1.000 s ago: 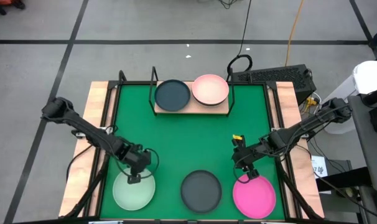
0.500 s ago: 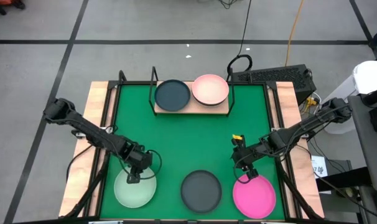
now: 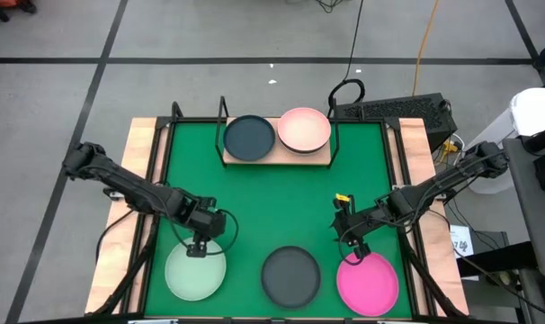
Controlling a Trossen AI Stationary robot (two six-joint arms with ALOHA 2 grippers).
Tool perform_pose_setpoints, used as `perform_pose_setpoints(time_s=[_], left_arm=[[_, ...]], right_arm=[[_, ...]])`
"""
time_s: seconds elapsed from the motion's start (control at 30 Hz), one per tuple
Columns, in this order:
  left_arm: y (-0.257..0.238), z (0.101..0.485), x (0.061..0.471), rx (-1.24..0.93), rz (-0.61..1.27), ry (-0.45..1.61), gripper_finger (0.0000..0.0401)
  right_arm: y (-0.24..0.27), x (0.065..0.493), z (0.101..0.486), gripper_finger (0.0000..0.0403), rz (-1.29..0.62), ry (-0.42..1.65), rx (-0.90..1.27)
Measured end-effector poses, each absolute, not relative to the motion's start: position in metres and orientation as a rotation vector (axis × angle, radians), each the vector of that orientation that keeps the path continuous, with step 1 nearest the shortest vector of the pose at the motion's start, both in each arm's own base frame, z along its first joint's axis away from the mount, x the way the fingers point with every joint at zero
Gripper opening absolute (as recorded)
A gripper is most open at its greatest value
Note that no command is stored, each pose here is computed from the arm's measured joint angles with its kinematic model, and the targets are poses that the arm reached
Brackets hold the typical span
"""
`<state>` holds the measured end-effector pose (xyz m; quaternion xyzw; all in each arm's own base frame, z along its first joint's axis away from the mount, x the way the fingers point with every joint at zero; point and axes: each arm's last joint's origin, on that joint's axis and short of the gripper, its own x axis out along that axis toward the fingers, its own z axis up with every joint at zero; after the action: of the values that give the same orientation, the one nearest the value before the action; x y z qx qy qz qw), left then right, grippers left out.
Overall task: Place and stack plates onto a shelf
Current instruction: Stack the gray plate on top of the dark green plate on the shelf
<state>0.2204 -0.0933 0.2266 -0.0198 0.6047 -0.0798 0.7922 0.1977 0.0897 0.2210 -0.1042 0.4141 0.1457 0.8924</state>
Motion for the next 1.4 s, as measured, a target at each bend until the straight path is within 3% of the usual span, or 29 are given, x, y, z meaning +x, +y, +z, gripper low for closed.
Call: perform_pose_setpoints(time_s=[0.27, 0.57, 0.7, 1.4], left_arm=[[-0.084, 0.216, 0.22, -0.059, -0.139, 1.336, 0.0075], [-0.081, 0.196, 0.216, -0.102, -0.156, 1.354, 0.0192], [-0.082, 0.187, 0.216, -0.115, -0.185, 1.317, 0.0218], [-0.082, 0.148, 0.208, -0.279, -0.219, 1.223, 0.0201]], right_arm=[[0.09, 0.198, 0.221, 0.0169, 0.305, 0.859, -0.22], [0.09, 0.198, 0.221, 0.0169, 0.306, 0.859, -0.222], [0.09, 0.198, 0.221, 0.0169, 0.306, 0.859, -0.222], [0.09, 0.198, 0.221, 0.0169, 0.297, 0.861, -0.203]])
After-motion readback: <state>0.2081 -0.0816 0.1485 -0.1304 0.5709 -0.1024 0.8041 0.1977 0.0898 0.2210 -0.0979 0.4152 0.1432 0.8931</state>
